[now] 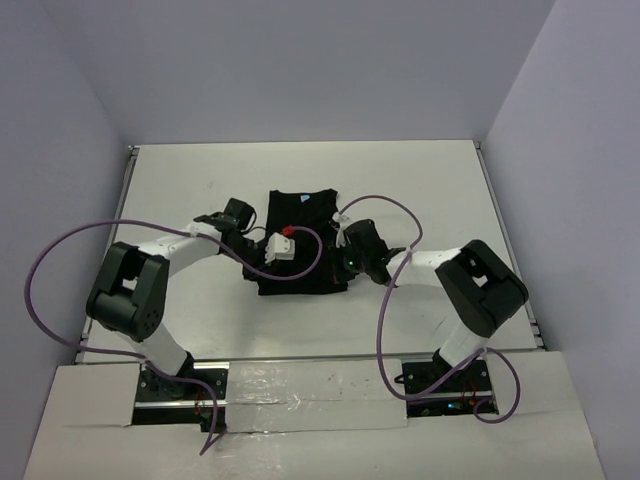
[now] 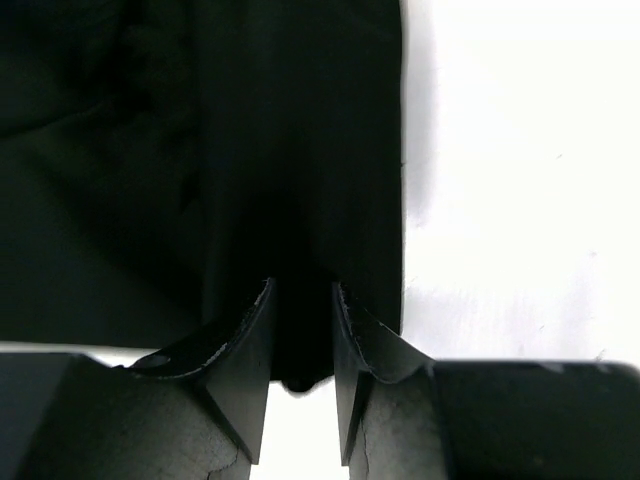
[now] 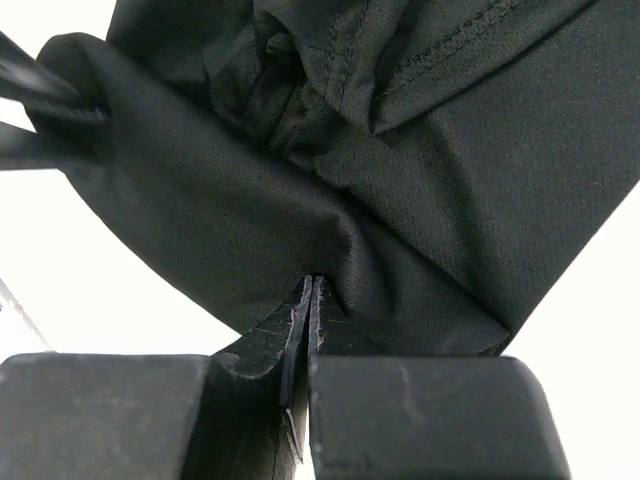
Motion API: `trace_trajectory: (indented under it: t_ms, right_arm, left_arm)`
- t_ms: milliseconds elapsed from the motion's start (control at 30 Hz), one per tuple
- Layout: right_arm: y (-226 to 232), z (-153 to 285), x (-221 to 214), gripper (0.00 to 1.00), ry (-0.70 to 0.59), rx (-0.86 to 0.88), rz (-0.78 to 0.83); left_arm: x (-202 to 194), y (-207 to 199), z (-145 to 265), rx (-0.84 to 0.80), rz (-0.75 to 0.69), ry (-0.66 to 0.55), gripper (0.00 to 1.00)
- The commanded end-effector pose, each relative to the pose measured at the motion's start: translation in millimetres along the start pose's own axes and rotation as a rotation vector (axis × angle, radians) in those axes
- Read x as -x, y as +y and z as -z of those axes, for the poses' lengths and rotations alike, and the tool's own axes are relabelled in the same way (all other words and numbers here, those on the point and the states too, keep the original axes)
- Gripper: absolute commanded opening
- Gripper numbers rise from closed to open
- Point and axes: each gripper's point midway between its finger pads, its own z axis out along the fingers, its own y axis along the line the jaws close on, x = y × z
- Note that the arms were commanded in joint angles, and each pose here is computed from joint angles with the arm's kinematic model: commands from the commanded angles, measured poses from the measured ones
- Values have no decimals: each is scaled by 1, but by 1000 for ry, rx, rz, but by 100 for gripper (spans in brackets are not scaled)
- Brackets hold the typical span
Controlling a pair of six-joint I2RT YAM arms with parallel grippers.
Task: Roll the t-shirts
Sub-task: Roll the T-shirt to the center of the board.
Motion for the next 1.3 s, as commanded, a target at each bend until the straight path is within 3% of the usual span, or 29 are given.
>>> trace_trajectory:
  t_ms: [0,400,567,800,900,967,1067,1267]
  right_arm:
    - [-12,-7,-3,0,18,-47,-23]
    - [-16,-9,-7,0,47,-53,9]
    - [-15,-9,-6,0,52,-50,25]
    - [-15,-6,-7,0,64,-53,36]
    - [-14,-6,-7,0,64,-51,39]
    - [-14,-7,-7,0,66,-50,37]
    - [-14,-8,-7,0,67,-51,32]
    - [-13,-9,-7,0,66,-46,31]
  left_arm:
    - [15,16,29,87,-16,-35,37]
    - [-24,7,30,130,24,30,36]
    - [-37,21,26,195,26,71,35]
    - [11,38,50,242,21,-44,45]
    - [44,42,69,277,-59,-123,56]
    - [60,32,75,287,-181,-160,57]
    - [60,0,55,243,-327,-124,57]
    - [40,-38,17,188,-425,-58,60]
